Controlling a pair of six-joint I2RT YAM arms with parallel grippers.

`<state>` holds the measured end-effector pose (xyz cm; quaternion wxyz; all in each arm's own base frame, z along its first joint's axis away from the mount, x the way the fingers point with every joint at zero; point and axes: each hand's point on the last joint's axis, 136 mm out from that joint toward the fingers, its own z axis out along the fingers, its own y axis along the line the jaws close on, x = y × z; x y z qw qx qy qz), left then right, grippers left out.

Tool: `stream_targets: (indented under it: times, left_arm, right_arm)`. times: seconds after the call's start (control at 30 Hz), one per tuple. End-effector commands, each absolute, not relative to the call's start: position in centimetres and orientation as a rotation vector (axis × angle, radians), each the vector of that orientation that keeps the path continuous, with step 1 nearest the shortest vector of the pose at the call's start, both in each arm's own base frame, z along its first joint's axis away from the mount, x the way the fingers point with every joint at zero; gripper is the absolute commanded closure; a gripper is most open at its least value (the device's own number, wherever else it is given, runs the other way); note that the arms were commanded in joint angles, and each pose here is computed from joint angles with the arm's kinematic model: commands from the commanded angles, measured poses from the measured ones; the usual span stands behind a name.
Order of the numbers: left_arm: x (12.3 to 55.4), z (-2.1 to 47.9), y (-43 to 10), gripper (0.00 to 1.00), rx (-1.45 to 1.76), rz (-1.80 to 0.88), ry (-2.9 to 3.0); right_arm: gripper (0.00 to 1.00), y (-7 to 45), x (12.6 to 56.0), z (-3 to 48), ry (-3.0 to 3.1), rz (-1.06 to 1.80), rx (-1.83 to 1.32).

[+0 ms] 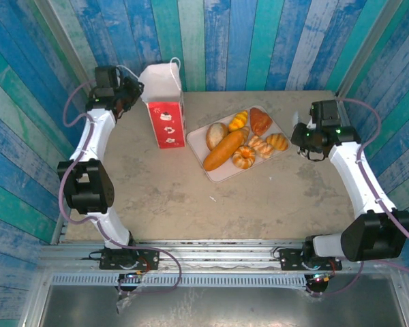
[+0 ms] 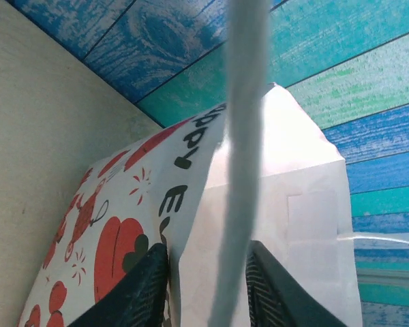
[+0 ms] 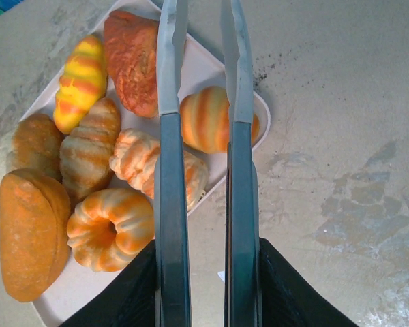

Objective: Take the fake bread out of the paper bag

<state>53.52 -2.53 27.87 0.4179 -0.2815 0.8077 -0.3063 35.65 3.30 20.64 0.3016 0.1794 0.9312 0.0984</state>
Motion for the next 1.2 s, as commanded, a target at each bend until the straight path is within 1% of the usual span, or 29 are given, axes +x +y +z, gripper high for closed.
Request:
stream_targets:
  times: [0.0, 0.07, 0.13, 0.17, 0.2, 0.27, 0.47, 0.73, 0.9, 1.1, 1.17]
  left_arm:
    - [53.9, 28.3, -2.6, 0.59, -0.673, -0.784, 2.011]
    - [53.7, 28.6, -2.5, 0.51, -0.67, -0.779, 2.006]
    - [53.3, 29.1, -2.3, 0.39, -0.668, -0.774, 2.0]
    - [53.1, 29.4, -2.2, 0.32, -0.665, -0.769, 1.996]
    - [52.9, 29.5, -2.1, 0.21, -0.664, -0.764, 1.994]
    - [52.3, 30.3, -1.9, 0.05, -0.657, -0.744, 1.987]
    - [49.8, 31.3, -1.2, 0.06, -0.644, -0.693, 1.98]
    - [46.3, 33.2, -1.4, 0.06, -0.577, -0.68, 1.949]
    - [44.2, 33.9, -1.1, 0.06, -0.526, -0.621, 1.932]
    - [41.4, 35.3, 0.5, 0.06, -0.523, -0.523, 1.775]
    - [40.9, 35.0, 1.0, 0.06, -0.539, -0.503, 1.743]
  right_arm:
    - [0.64, 3.0, 36.0, 21.1, 2.429, 0.275, 0.493]
    - [0.64, 2.8, 36.0, 21.2, 2.426, 0.271, 0.496]
    - [0.64, 2.5, 35.9, 21.3, 2.419, 0.261, 0.508]
    - [0.64, 2.4, 35.9, 21.4, 2.416, 0.253, 0.511]
    - [0.64, 2.1, 35.8, 21.4, 2.411, 0.242, 0.518]
    - [0.64, 1.6, 35.6, 21.4, 2.403, 0.224, 0.539]
    - [0.64, 0.1, 35.0, 20.7, 2.395, 0.177, 0.58]
    - [0.64, -1.5, 34.6, 18.0, 2.434, 0.079, 0.585]
    - [0.63, -2.4, 34.6, 15.1, 2.486, 0.03, 0.605]
    - [0.64, -2.2, 34.5, 10.7, 2.59, 0.066, 0.609]
    - [0.64, -2.0, 34.5, 9.2, 2.619, 0.083, 0.608]
